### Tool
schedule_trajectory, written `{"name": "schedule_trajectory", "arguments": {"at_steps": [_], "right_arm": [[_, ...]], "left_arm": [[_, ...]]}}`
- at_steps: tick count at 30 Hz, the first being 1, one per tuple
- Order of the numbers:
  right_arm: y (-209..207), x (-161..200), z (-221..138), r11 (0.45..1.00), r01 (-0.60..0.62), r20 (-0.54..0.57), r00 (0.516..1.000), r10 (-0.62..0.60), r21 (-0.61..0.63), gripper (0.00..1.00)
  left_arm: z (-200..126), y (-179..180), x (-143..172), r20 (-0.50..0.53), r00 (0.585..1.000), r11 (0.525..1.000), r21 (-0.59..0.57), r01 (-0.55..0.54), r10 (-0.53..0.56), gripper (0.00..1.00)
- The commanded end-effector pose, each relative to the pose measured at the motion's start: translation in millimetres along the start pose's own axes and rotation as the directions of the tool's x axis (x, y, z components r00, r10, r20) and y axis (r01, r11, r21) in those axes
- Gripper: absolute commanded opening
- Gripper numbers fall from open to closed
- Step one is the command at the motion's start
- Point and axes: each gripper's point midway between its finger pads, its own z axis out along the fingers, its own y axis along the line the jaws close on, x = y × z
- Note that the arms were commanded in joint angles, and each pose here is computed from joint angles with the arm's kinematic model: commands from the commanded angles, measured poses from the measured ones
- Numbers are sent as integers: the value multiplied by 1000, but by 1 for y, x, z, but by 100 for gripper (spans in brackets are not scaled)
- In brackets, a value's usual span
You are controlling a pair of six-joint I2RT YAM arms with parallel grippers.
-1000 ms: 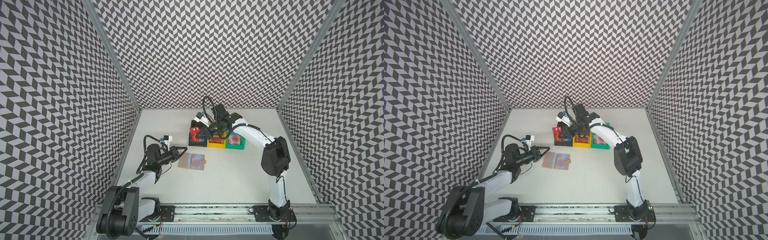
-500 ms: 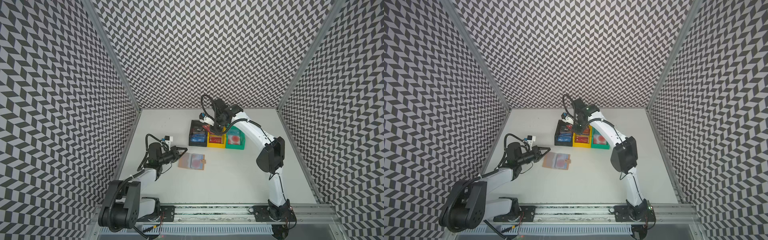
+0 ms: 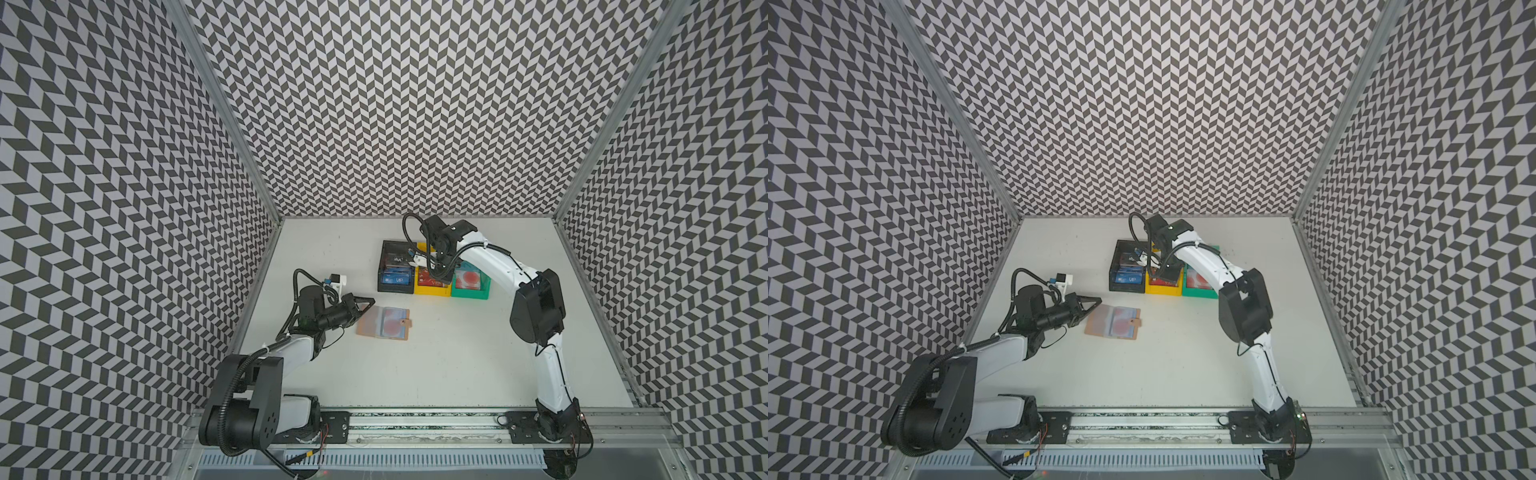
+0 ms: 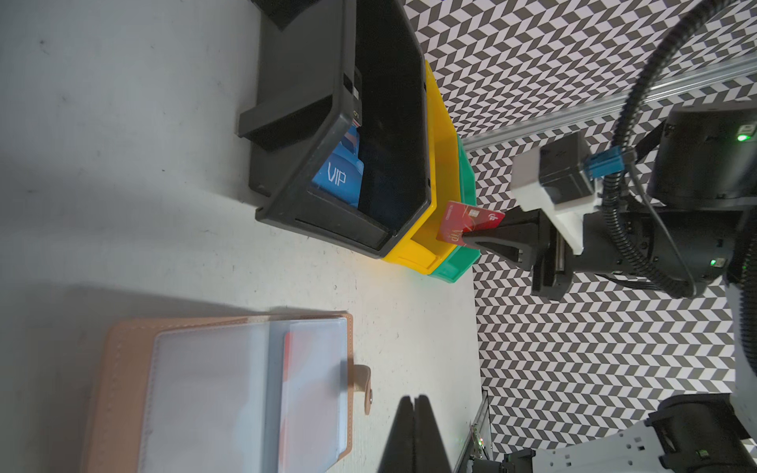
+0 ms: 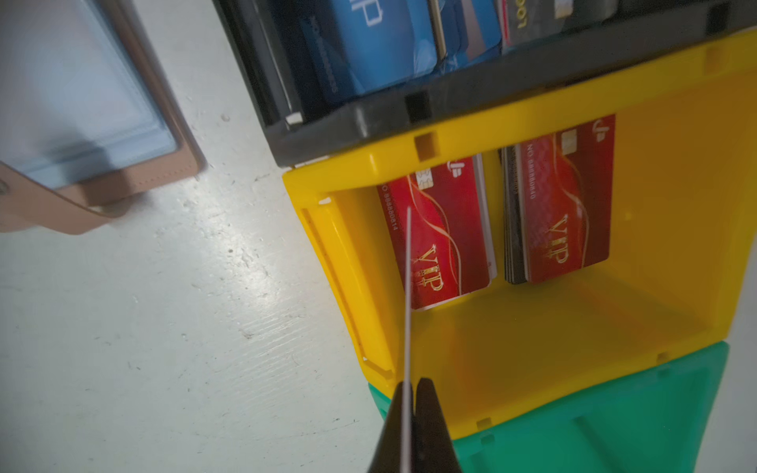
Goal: Take the credit cards out of the card holder
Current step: Place the credit card in the storage box.
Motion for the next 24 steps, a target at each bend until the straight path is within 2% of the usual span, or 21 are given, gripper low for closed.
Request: {"name": "schedule_trajectory", "arguments": {"at_steps": [1,11,24], "right_arm": [[-2,1,5,1000,28,-11,1000,-28,13,0],[9,6,29,999,37,-55,998,-39,-30,0],[20,5,46,997,56,-75,995,-61,-61,0]], "left_arm": [[3,-5,-9,13,999,1000,3,-31,31,0],[8,20,-6,2,1000,997,-77,8,-8,0],[15,37,-4,-16,999,993,-116,29,-31,0]]}}
